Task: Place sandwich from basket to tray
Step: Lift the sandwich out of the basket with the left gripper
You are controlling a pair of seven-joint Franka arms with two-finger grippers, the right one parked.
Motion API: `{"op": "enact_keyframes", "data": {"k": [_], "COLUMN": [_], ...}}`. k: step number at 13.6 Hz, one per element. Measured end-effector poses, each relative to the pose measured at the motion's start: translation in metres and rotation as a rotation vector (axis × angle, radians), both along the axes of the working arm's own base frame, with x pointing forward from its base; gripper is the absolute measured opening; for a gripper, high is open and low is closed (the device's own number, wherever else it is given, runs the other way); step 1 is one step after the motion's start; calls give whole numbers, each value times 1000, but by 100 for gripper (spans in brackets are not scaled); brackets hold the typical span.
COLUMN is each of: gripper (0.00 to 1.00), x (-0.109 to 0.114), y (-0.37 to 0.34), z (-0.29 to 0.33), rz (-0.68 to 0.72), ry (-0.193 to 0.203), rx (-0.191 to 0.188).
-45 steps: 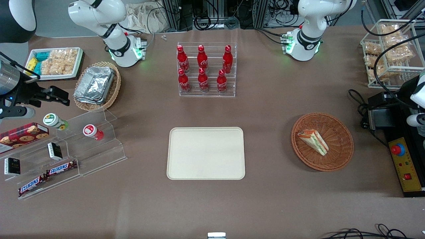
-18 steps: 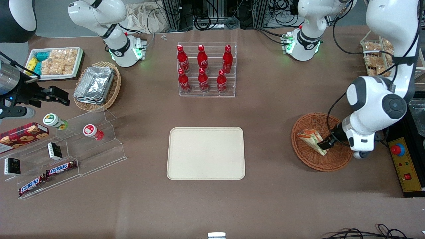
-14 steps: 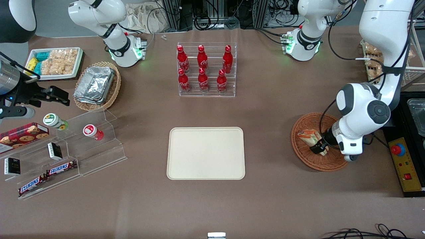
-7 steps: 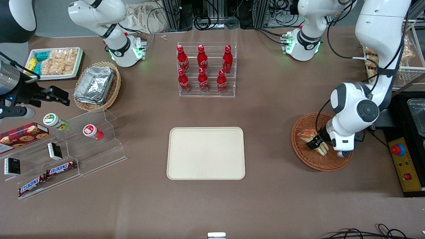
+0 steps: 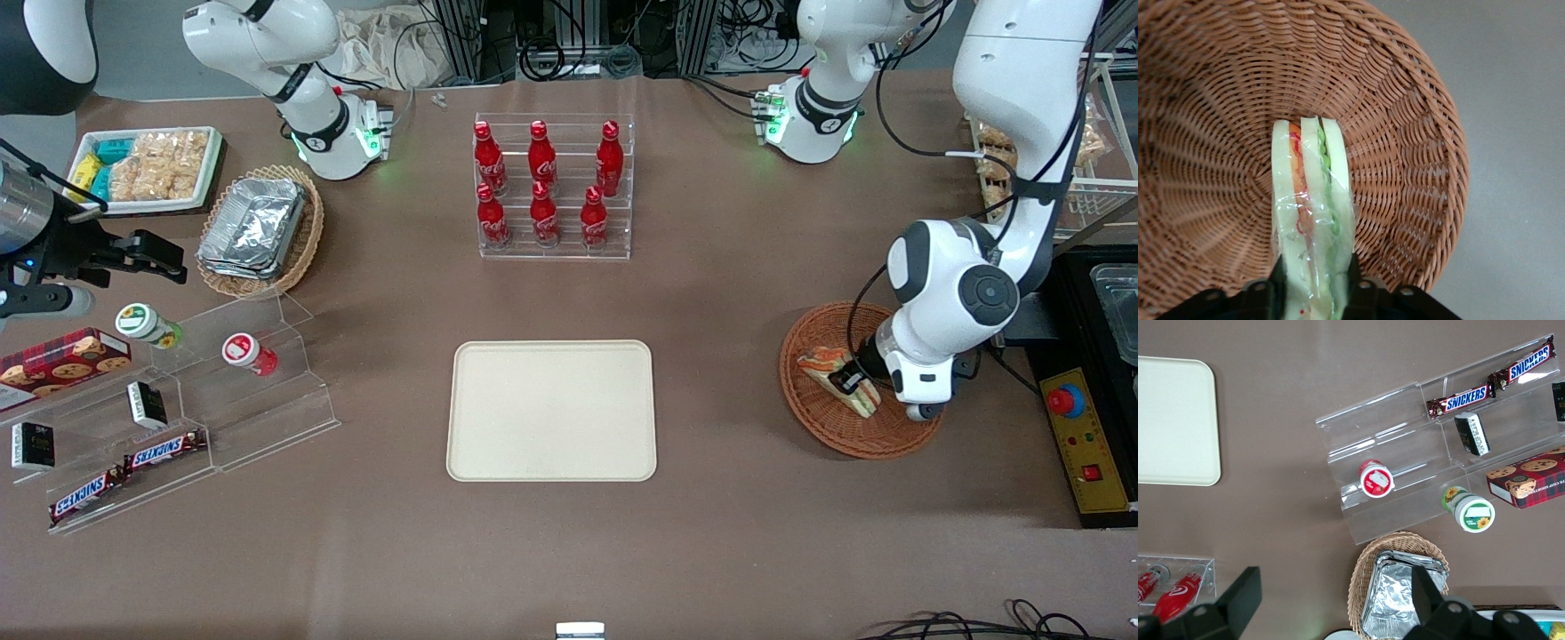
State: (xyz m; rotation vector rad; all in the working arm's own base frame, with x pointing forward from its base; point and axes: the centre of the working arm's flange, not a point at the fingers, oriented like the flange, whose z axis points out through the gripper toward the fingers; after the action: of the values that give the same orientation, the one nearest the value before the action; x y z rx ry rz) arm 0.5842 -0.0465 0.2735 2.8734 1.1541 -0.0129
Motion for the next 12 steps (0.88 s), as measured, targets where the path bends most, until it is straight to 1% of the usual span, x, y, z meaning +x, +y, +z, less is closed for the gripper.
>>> {"op": "enact_keyframes", "data": {"k": [2,3,5,7,10,12], "gripper": [27,26,25,16,15,15], "x": [3,5,11,14,14,19], "y": [-1,-2,-11,-24,-37,-49], "z": [29,51,109,176,262,277], "rz": [-5,-8,-23,-45,-101,-140], "ry": [11,9,-8,-5,17,14], "rx": [10,16,25,33,38,28]}}
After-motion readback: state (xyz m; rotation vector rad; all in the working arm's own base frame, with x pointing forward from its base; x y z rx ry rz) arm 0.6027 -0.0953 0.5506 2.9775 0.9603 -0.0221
